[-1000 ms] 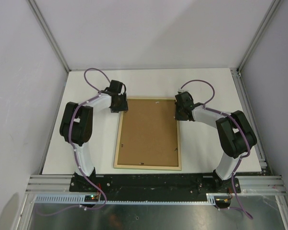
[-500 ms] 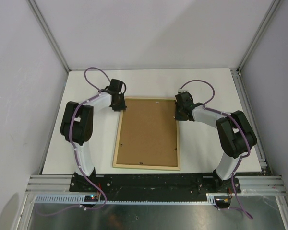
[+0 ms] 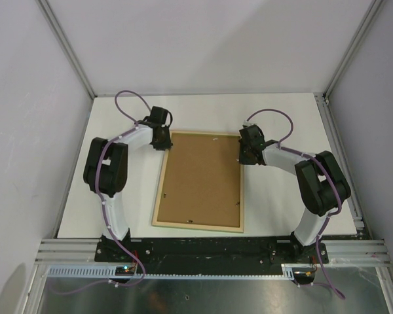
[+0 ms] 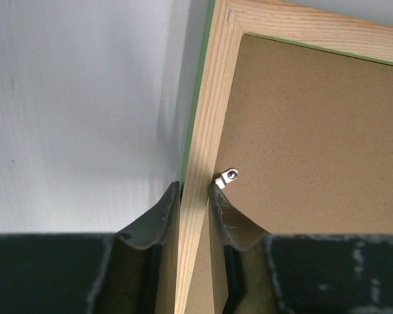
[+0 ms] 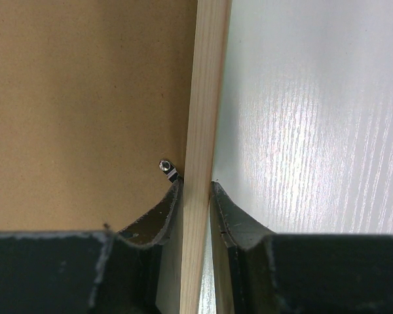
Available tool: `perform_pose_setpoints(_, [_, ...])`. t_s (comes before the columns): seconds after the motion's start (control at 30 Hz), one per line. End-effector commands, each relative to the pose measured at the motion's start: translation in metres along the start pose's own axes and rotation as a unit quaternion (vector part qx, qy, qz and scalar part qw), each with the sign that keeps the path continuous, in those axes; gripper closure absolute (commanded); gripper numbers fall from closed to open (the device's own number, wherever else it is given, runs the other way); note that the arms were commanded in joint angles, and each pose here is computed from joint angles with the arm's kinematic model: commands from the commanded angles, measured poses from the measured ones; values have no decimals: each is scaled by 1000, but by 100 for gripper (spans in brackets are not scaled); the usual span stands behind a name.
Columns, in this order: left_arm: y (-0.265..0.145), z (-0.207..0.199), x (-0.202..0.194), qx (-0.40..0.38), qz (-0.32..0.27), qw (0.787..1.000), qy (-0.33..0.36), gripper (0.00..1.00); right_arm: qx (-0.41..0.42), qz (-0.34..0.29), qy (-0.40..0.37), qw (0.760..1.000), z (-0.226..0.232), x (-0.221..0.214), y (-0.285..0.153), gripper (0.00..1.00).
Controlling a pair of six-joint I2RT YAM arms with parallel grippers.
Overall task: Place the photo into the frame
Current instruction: Press the fastener onto the backboard.
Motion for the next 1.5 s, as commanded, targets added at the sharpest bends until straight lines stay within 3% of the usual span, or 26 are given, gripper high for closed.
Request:
perform_pose_setpoints(0.0, [-2, 15, 18, 25, -28, 999, -16, 86, 2, 5, -6, 1000, -3, 4, -13, 100])
perform_pose_setpoints(0.2, [-62, -3, 12, -47, -56, 997, -17, 44, -11, 4, 2, 1000, -11, 6, -12, 100])
perform_pose_setpoints(0.33, [-92, 0, -30, -64, -45, 996, -35, 35, -16, 3, 15, 1000, -22, 12, -9, 100])
perform_pose_setpoints(0.57, [-119, -1, -105, -67, -27, 997, -27, 32, -6, -16, 31, 999, -33, 28, -5, 100])
perform_pose_setpoints(0.77, [-115, -11, -147, -64, 8, 998, -8, 30, 4, -16, 42, 999, -37, 32, -5, 100])
perform_pose_setpoints(1.13, [-106, -24, -166, -56, 33, 997, 31, 36, 11, -11, 46, 999, -35, 31, -6, 100])
perform_pose_setpoints(1.47, [-98, -21, -174, -36, 45, 997, 43, 50, 12, -9, 47, 999, -36, 31, -7, 100])
Point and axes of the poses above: each gripper's point midway between its finger pads, its own y axis out along the fingers, its own z axis along the line the jaws close on, x = y × z, the point moved 4 cm from there along -y, back along the fingers, and after that the axes turned 4 degrees about y, right-handed, at the moved point
